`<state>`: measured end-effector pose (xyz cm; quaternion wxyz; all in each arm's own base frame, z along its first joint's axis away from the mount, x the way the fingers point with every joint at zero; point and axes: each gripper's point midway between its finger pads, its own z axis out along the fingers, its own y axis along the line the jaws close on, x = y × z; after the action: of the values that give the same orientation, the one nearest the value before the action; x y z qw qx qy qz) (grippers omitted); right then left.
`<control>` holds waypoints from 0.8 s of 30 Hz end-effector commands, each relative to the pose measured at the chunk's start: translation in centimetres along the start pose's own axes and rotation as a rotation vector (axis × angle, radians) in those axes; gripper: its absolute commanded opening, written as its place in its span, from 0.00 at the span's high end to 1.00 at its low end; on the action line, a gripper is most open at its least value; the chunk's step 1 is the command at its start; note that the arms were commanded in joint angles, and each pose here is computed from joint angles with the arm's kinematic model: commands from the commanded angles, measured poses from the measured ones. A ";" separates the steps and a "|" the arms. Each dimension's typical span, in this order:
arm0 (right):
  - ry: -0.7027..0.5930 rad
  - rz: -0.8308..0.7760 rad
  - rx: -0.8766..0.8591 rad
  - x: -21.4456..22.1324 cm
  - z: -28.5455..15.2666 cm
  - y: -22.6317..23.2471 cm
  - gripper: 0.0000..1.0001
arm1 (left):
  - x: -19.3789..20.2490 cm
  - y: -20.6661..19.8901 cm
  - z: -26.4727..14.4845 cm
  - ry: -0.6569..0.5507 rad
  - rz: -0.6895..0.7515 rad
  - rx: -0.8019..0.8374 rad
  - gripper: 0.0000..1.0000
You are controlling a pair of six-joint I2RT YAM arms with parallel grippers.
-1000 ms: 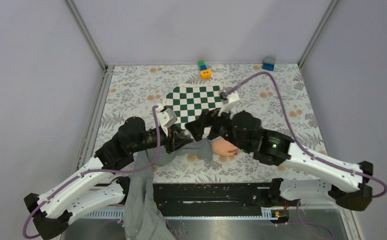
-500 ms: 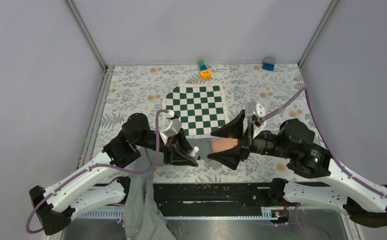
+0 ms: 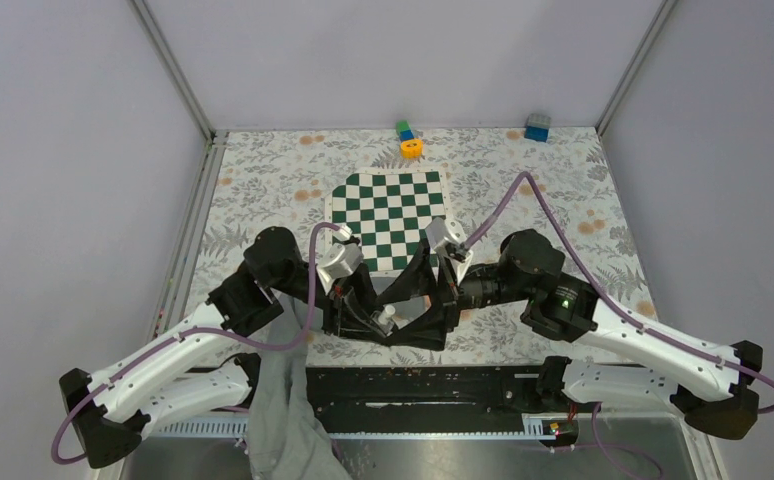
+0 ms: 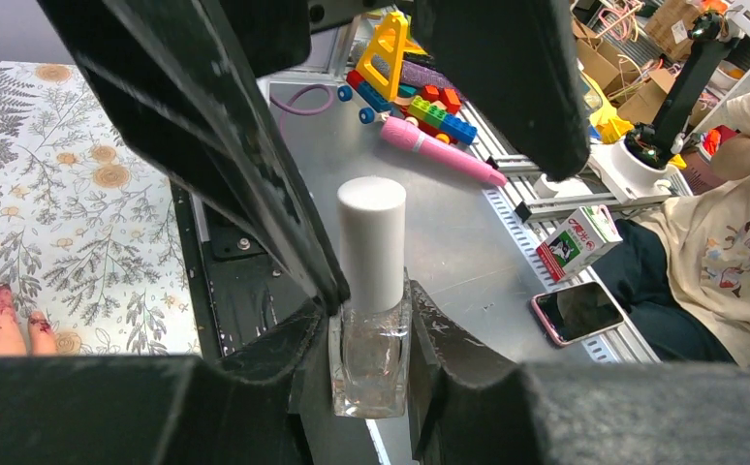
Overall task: Paint the nails
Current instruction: Screw the nail polish bottle.
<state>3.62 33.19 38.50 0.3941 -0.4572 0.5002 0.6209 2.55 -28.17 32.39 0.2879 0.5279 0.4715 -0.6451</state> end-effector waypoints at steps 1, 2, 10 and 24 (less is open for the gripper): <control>-0.047 -0.016 -0.086 -1.2 0.2 1.5 0.28 | -1.8 -1.2 0.0 -0.031 0.092 0.043 1.00; -0.046 -0.010 -0.086 -0.9 0.3 1.4 0.30 | -1.8 -1.2 0.0 -0.033 0.094 0.040 1.00; -0.053 0.025 -0.063 0.0 0.4 0.7 0.58 | -2.1 -0.8 -0.1 -0.053 0.117 0.004 1.00; -0.025 0.209 0.388 1.9 -0.1 -6.6 1.00 | -3.1 5.1 -2.4 -0.117 0.152 -0.420 1.00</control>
<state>6.96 34.24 37.08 0.4314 -0.3871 0.5539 0.5976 4.48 -28.34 32.50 0.3499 0.4876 0.5129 -0.6138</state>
